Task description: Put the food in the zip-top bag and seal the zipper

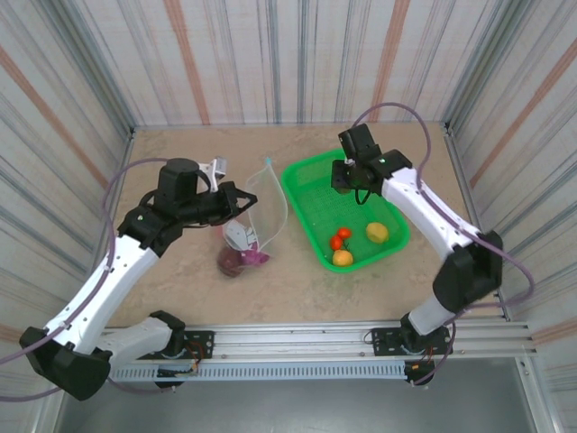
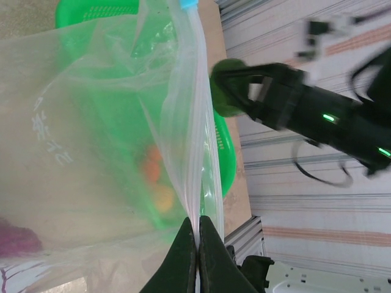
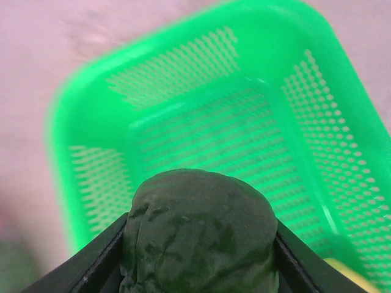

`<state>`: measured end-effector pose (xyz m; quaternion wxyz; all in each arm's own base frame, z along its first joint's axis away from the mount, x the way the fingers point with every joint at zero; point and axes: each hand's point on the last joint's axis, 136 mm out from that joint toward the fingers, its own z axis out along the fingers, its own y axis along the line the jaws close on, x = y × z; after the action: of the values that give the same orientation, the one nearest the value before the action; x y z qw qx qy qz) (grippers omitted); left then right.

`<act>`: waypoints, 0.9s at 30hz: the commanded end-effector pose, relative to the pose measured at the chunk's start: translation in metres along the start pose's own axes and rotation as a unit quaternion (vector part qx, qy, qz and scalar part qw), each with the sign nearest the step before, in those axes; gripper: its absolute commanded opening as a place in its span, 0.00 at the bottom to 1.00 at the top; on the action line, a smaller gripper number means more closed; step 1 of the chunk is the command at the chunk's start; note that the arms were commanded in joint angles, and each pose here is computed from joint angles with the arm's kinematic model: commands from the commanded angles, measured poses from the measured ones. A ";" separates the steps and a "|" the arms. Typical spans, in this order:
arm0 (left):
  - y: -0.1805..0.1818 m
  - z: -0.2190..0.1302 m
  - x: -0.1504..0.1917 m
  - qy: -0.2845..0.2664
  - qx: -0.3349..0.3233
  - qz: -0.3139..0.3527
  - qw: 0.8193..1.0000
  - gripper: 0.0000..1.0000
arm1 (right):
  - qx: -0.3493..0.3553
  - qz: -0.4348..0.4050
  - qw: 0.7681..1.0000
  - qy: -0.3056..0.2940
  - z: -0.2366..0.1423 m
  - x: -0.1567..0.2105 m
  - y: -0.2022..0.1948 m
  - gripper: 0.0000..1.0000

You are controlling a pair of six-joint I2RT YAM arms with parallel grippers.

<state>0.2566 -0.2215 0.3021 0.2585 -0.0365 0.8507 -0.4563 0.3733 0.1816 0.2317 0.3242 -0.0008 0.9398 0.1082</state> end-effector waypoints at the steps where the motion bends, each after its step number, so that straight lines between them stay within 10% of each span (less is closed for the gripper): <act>1: -0.024 0.000 -0.007 -0.002 0.035 0.011 0.999 0.00 | -0.089 0.003 0.996 -0.007 -0.054 0.004 0.038 0.47; 11: -0.026 0.008 -0.002 0.008 0.040 0.011 0.999 0.00 | -0.357 0.000 0.934 0.008 -0.159 0.011 0.121 0.46; 27: -0.049 -0.003 -0.013 -0.020 0.065 0.012 0.998 0.00 | -0.311 -0.011 0.945 0.100 -0.096 0.050 0.169 0.48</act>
<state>0.2611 -0.2426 0.3140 0.2541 -0.0305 0.8381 -0.4819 0.2539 0.3330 0.3183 0.2220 -0.1562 0.8708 0.4098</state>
